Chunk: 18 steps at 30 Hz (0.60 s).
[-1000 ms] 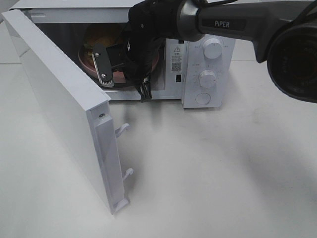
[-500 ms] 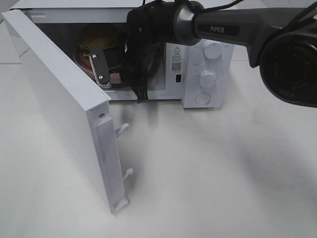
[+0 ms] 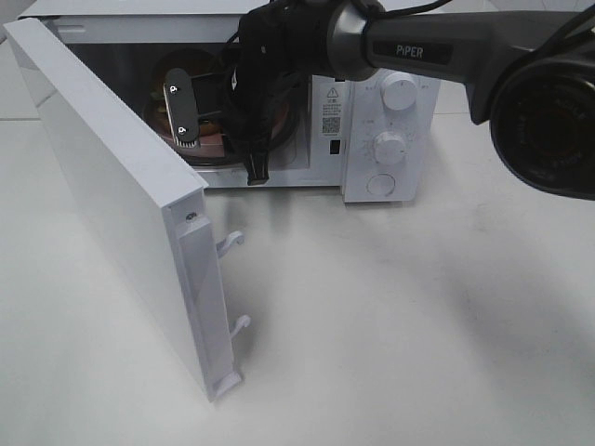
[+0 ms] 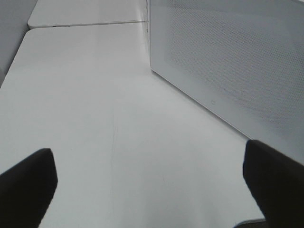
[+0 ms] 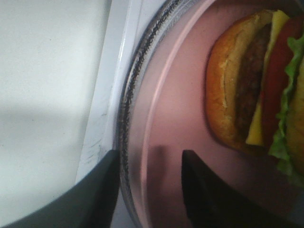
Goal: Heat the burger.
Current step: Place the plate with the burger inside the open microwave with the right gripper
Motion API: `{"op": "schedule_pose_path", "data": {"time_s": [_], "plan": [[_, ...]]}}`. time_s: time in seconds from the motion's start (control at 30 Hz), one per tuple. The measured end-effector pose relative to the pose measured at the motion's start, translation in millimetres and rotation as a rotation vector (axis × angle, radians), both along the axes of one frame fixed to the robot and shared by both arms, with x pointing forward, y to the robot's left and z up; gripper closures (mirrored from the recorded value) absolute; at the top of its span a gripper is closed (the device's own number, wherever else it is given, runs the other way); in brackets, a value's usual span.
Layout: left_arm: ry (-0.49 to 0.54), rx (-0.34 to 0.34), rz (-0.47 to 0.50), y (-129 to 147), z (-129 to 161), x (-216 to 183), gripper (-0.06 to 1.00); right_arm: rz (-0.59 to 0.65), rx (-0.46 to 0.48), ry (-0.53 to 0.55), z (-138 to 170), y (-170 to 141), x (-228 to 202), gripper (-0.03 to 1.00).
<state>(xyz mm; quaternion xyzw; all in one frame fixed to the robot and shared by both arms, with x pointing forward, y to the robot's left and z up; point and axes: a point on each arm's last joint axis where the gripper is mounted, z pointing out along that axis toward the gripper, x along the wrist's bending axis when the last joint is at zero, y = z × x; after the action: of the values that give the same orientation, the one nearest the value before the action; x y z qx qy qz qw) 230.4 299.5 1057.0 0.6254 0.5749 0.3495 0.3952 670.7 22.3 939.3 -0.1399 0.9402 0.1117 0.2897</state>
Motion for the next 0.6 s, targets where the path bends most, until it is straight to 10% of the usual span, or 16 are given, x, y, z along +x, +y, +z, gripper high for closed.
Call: {"op": "schedule_pose_path", "data": {"time_s": [0.6], "plan": [[0.0, 0.0, 0.0, 0.0, 0.0, 0.0, -0.04, -0.031, 0.045, 0.038, 11.3, -19.6, -21.1, 0.26]]}}
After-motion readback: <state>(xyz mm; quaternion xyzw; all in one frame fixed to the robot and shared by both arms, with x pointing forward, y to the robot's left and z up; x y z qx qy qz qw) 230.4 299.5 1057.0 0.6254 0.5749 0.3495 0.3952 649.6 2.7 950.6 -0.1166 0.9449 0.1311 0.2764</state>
